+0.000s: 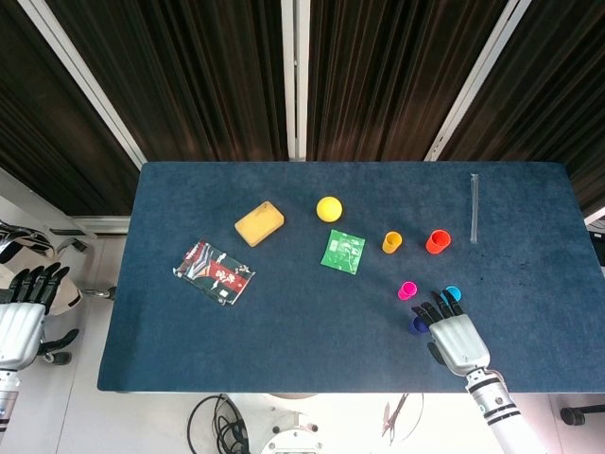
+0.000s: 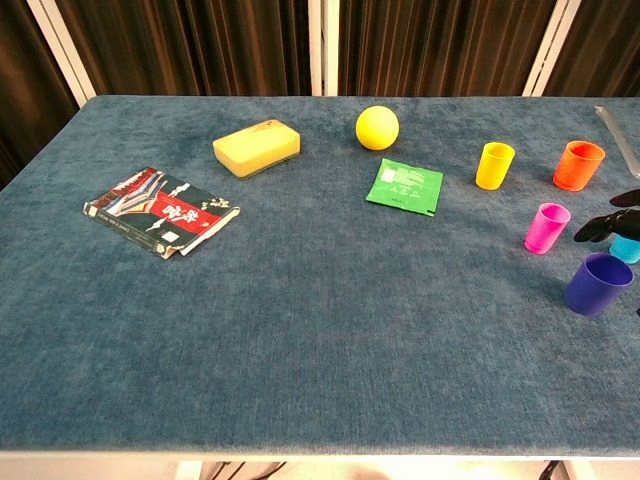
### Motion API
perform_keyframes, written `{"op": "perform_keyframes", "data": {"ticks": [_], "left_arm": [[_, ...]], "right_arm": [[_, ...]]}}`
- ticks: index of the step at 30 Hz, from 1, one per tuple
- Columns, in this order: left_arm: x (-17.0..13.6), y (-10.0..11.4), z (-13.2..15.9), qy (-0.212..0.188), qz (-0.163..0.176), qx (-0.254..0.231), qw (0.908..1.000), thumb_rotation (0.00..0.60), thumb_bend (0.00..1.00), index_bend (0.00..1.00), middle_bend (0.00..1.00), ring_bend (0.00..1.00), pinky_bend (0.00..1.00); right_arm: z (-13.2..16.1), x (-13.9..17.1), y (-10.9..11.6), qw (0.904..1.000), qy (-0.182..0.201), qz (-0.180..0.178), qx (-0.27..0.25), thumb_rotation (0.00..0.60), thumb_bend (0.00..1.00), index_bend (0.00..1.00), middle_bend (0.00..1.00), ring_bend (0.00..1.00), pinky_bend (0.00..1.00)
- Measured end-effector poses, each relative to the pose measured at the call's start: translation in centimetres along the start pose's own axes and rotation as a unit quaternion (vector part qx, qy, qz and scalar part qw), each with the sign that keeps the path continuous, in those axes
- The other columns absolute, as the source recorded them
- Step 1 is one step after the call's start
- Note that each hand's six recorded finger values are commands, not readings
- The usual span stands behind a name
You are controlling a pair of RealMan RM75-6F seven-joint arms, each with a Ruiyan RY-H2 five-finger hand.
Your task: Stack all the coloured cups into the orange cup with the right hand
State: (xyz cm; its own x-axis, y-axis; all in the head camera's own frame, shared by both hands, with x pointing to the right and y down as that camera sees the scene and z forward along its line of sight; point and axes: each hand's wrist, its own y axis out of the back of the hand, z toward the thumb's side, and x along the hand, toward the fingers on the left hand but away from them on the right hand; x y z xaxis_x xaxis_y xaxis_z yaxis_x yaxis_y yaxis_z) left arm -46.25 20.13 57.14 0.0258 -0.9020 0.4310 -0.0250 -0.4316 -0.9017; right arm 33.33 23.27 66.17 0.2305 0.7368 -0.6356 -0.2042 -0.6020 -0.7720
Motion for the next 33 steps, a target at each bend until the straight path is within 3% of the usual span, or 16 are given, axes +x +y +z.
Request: {"op": "perform_keyframes", "data": {"ticks": [9, 20, 33], "left_arm": [[-0.1, 0.2, 0.1, -0.004, 0.002, 0.0, 1.0, 0.6, 0.16, 0.08, 0.04, 0.0, 0.0], [-0.2, 0.2, 0.2, -0.005, 0.002, -0.002, 1.0, 0.6, 0.16, 0.08, 0.04, 0.0, 0.0], [-0.3, 0.1, 0.0, -0.001, 0.0, -0.008, 1.0, 0.6, 0.16, 0.08, 0.04, 0.0, 0.0]], "right_arm": [[0.6, -1.1, -0.6, 1.0, 0.007, 0.001, 0.001, 0.6, 0.31, 0.21, 0.28, 0.0, 0.0], [0.6, -1.2, -0.6, 1.0, 0.002, -0.006, 0.003, 0.6, 0.31, 0.36, 0.37, 0.0, 0.0], [0.2, -1.4, 1.3, 0.9985, -0.003, -0.048, -0.026, 0.6, 0.31, 0.45, 0.44, 0.04, 0.0]]}}
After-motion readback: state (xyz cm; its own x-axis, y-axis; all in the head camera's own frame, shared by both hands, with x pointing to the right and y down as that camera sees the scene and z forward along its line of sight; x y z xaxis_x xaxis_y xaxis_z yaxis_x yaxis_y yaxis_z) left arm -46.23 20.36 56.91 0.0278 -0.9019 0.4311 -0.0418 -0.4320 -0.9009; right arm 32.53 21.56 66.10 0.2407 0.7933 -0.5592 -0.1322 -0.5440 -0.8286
